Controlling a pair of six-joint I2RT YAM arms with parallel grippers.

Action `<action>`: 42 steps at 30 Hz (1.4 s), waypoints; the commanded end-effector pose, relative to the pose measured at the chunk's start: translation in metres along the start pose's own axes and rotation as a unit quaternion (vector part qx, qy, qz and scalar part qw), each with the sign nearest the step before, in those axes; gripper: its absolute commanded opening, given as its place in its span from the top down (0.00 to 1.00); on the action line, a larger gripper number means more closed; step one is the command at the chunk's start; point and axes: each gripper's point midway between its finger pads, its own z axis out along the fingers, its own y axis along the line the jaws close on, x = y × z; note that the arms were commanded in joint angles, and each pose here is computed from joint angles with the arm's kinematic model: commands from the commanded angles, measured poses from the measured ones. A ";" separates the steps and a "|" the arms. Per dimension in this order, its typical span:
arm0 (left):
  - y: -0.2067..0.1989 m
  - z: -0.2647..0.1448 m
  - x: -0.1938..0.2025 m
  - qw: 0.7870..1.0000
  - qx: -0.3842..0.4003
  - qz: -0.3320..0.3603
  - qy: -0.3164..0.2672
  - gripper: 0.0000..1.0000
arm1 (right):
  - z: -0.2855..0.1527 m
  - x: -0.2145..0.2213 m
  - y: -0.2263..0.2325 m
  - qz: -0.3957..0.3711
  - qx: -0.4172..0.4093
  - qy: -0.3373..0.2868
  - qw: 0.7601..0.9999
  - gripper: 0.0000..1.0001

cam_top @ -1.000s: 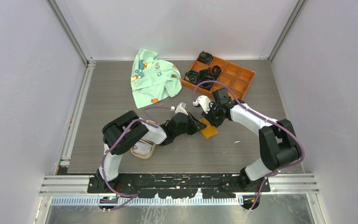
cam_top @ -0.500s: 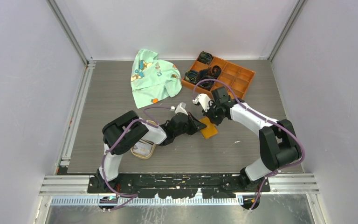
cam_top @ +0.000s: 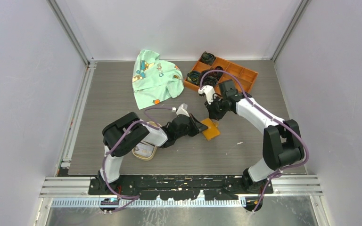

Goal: Put the credit cards into the card holder
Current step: Close the card holder at the center of the board.

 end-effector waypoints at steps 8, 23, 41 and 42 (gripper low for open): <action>0.052 -0.010 0.009 0.995 -0.085 0.046 0.012 1.00 | -0.013 0.013 -0.010 -0.036 0.033 0.011 0.999 0.60; 0.051 -0.007 0.012 0.995 -0.082 0.046 0.020 1.00 | 0.014 0.021 -0.010 -0.043 0.037 0.071 0.996 0.55; 0.049 -0.008 0.011 0.995 -0.078 0.050 0.020 1.00 | -0.004 -0.002 -0.017 -0.030 0.040 0.019 0.999 0.99; 0.048 -0.008 0.011 0.995 -0.078 0.052 0.020 1.00 | -0.006 -0.005 -0.015 -0.029 0.032 0.010 0.999 0.99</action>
